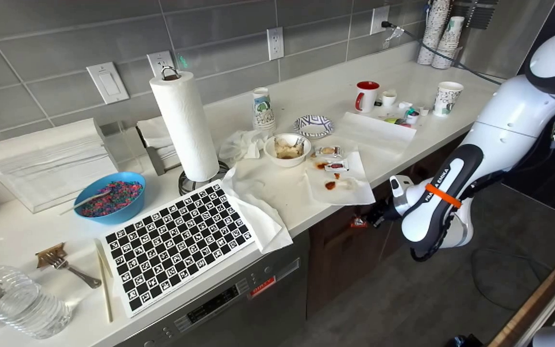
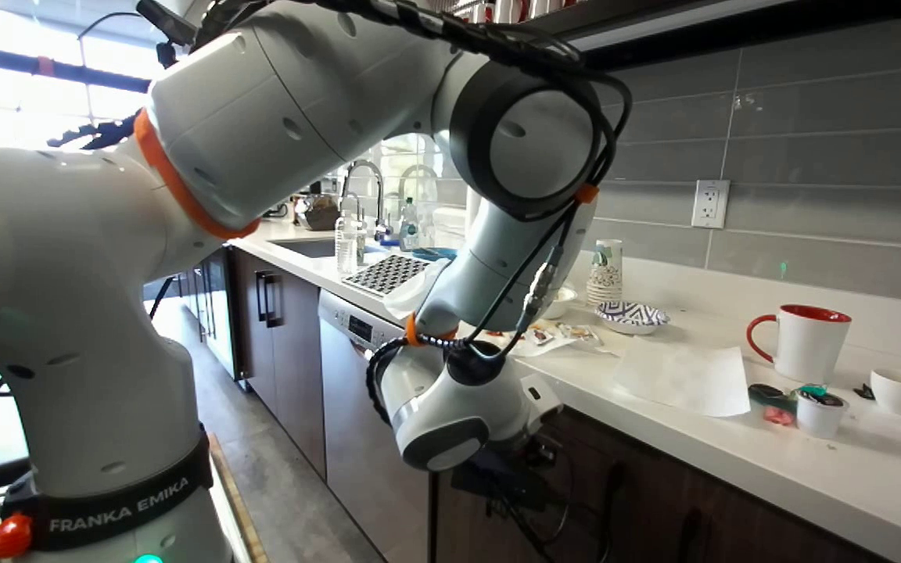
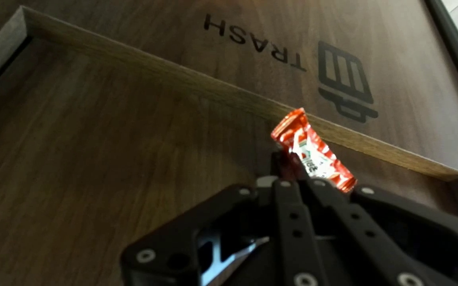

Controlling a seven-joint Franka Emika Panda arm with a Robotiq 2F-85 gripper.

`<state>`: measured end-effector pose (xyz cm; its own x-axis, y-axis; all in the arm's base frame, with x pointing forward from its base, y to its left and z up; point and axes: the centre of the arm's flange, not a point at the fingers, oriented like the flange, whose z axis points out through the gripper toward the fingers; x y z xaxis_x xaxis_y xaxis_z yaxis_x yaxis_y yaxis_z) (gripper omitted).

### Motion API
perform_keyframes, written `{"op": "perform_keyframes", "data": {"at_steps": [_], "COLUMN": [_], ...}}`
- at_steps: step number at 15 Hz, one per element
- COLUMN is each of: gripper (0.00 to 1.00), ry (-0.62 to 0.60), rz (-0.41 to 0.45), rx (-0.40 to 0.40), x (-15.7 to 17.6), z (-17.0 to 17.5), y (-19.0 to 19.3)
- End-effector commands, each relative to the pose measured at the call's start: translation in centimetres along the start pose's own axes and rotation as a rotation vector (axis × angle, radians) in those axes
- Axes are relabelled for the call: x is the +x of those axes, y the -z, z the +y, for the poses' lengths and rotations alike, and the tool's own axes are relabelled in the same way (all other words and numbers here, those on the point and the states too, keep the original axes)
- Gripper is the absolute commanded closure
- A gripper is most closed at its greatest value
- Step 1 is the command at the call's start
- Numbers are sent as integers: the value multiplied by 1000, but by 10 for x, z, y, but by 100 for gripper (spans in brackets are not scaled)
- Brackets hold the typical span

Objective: Put the tomato sachet inside the bin

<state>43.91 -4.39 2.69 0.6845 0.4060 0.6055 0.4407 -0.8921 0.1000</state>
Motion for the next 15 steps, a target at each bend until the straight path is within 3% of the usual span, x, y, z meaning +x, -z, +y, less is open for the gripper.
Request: {"op": "perform_keyframes", "data": {"at_steps": [1, 15], "gripper": [100, 100], "ry": [-20, -55], "rz": [22, 72], "rx": [-4, -46], "x": [1, 10], "z": [3, 8], "y": [-5, -20]}}
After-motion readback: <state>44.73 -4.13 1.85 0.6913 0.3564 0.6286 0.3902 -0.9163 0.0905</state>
